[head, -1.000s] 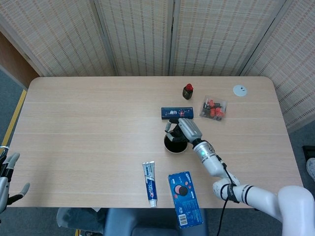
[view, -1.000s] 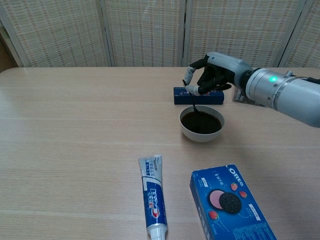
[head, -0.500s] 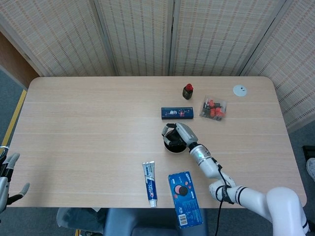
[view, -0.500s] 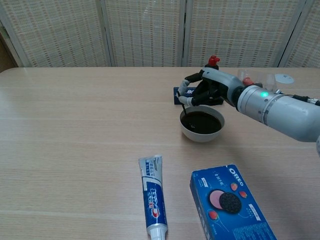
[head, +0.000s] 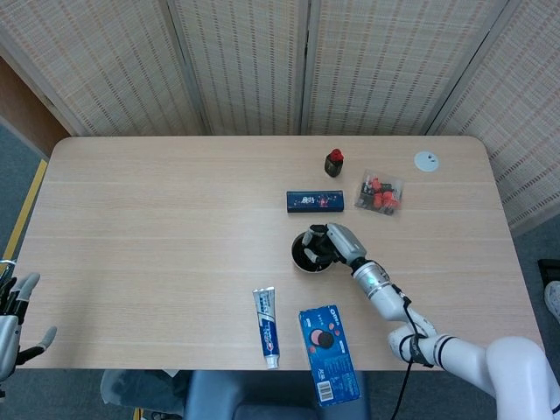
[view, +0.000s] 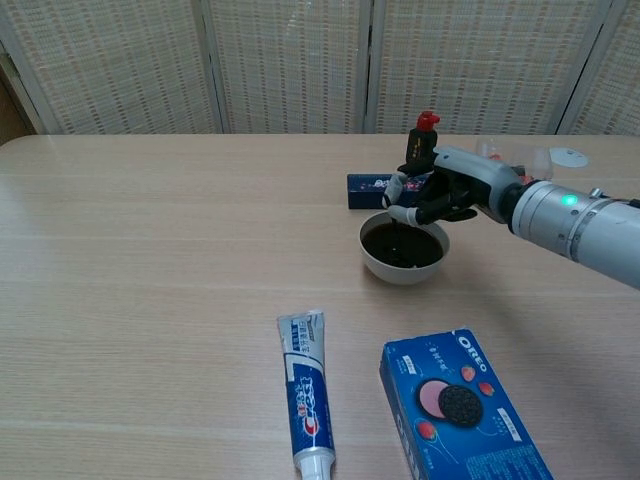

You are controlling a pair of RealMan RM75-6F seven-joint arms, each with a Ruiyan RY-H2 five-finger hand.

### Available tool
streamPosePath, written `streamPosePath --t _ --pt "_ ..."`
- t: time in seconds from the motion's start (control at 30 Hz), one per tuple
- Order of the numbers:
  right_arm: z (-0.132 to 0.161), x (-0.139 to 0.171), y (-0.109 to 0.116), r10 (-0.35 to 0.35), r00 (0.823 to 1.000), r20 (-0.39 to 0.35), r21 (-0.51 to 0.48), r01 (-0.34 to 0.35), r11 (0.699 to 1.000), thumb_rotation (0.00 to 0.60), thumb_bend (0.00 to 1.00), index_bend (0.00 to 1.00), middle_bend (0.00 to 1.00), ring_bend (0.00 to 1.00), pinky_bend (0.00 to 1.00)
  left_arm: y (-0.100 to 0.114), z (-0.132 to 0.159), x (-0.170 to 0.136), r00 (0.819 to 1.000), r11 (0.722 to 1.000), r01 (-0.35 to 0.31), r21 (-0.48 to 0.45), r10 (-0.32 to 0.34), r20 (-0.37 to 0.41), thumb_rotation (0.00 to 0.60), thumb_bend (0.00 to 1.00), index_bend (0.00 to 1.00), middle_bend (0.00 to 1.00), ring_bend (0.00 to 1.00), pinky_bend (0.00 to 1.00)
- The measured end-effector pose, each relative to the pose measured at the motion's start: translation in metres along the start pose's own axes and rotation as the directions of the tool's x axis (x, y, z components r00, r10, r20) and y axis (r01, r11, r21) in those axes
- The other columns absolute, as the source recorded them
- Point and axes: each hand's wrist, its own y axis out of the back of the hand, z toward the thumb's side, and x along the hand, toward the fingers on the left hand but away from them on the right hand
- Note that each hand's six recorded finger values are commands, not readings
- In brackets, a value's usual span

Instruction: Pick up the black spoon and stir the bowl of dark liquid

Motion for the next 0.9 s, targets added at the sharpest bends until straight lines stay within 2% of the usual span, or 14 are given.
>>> streamPosePath --t 0.3,0.6,0.9 --pt "-0.007 -0.016 0.011 -0.017 0.999 0.036 0.051 0.015 0.999 0.6 0.52 0.72 1.0 1.0 1.0 -0.002 -0.001 0.0 1.0 1.0 0.006 0.003 -0.006 -0.004 0.6 0.26 0.0 0.0 0.0 0.0" --pt "0.011 -0.034 -0.005 0.004 1.0 0.005 0.042 -0.005 0.999 0.6 0.52 0.72 1.0 1.0 1.0 -0.002 -0.002 0.0 1.0 1.0 0.008 0.006 -0.008 -0.006 0.6 0.26 0.0 0.0 0.0 0.0" --pt "0.02 -0.026 -0.02 0.065 0.997 -0.034 0.064 -0.063 0.996 0.6 0.52 0.72 1.0 1.0 1.0 -0.002 0.0 0.0 1.0 1.0 0.008 0.006 -0.008 0.002 0.6 0.26 0.0 0.0 0.0 0.0"
